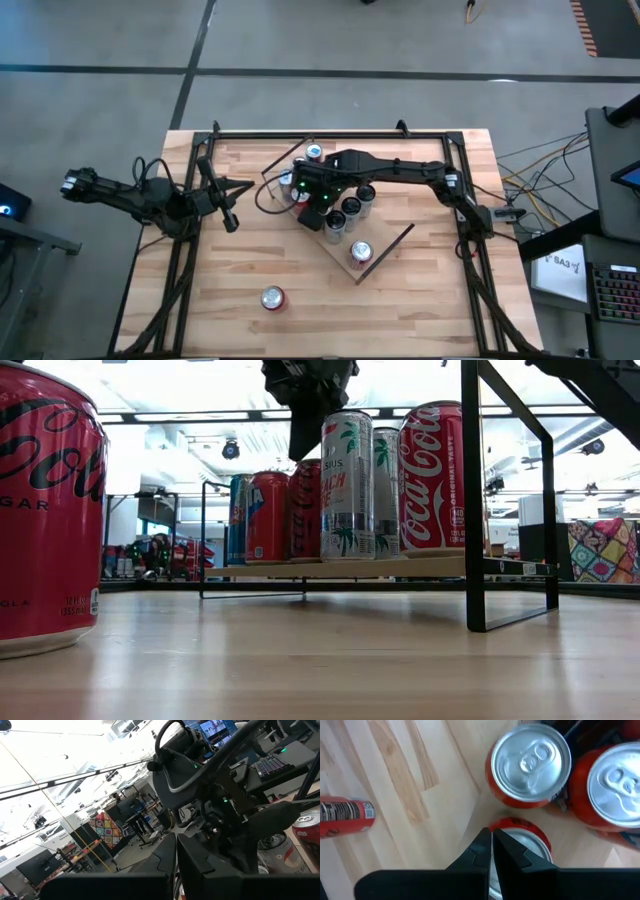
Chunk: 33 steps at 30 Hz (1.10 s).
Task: Place canned beverage on shelf
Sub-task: Adjust the red soda can
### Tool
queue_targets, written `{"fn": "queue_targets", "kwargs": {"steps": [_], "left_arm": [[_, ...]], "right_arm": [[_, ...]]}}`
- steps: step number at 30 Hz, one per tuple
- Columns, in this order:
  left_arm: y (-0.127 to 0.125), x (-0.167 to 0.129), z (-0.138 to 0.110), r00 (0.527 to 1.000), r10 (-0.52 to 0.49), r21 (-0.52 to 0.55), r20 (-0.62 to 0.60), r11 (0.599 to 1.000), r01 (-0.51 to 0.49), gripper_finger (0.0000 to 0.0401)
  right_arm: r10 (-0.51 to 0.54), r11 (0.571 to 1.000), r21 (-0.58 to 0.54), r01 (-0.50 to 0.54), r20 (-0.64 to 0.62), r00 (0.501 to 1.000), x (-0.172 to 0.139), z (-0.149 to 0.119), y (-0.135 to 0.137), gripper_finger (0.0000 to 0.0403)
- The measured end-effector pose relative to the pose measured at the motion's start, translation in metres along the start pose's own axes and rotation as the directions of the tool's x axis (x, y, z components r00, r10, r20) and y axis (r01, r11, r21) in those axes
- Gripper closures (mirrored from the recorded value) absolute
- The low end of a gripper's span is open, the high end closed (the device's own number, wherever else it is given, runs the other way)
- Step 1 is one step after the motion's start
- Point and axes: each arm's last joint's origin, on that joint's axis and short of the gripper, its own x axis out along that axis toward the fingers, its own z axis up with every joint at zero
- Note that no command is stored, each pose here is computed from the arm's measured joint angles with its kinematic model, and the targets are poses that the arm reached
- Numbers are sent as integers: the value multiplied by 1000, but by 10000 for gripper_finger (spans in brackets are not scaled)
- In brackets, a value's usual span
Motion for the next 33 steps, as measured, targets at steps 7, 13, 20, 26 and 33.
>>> {"fn": "queue_targets", "kwargs": {"steps": [7,13,20,26,33], "left_arm": [[0,0,0,1000,0,0,0,1000,0,401],[0,0,0,1000,0,0,0,1000,0,401],[0,0,0,1000,0,0,0,1000,0,401],[0,0,0,1000,0,0,0,1000,0,401],[0,0,0,1000,0,0,0,1000,0,401]], "right_arm": [[-20,1000,10,20,-59,998,-1,-6,-1,394],[-19,1000,-1,19,-64,998,5,-6,0,394],[-11,1000,1,11,-39,999,12,-2,1,394],[-10,1000,-3,10,-34,999,12,-2,1,394],[0,1000,-31,0,0,1000,6,3,3,394]]}}
